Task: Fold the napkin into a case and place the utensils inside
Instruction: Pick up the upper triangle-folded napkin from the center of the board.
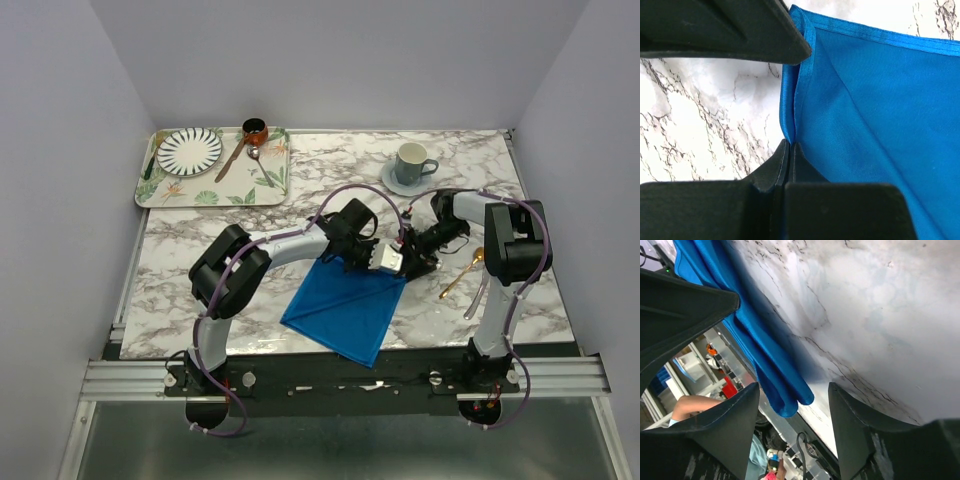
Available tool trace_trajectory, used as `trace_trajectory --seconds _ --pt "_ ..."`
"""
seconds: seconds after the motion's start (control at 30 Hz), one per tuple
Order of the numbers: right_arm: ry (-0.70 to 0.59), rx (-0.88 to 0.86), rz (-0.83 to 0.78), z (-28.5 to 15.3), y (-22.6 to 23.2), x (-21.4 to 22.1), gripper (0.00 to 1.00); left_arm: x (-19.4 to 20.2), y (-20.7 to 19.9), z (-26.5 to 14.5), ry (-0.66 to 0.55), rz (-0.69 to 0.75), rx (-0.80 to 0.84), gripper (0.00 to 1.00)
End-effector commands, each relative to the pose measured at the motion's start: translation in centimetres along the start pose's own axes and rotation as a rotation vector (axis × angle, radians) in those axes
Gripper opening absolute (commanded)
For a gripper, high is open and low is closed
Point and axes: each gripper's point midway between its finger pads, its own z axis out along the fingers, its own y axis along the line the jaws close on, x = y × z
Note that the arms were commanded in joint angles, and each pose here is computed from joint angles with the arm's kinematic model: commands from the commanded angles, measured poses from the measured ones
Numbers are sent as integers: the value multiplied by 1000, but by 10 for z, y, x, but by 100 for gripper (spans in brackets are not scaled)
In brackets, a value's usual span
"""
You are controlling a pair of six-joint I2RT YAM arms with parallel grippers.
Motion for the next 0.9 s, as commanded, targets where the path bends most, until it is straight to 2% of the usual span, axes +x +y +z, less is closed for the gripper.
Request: trace_trajectory --seconds 0.0,0.1,0.43,0.67,0.77,0.8,0.87 --pt "0 53 -70 3 -12 -3 65 -7 6 -6 -33 9 -14 0" --pt "7 44 -71 4 -10 -3 67 -8 7 -6 -40 7 -13 0" --pt "20 1 -76 11 1 -1 66 -6 10 -8 -46 -7 -25 0" --pt "15 4 -83 10 2 -5 47 -5 7 -9 -49 -23 -9 1" --pt "10 15 -92 9 0 -7 35 -7 6 -13 -51 -85 6 25" --pt "9 14 -96 9 0 -7 28 -5 11 -19 -59 -121 -2 37" --pt "10 19 -103 10 -2 -7 22 -12 15 -35 -96 -183 -7 45"
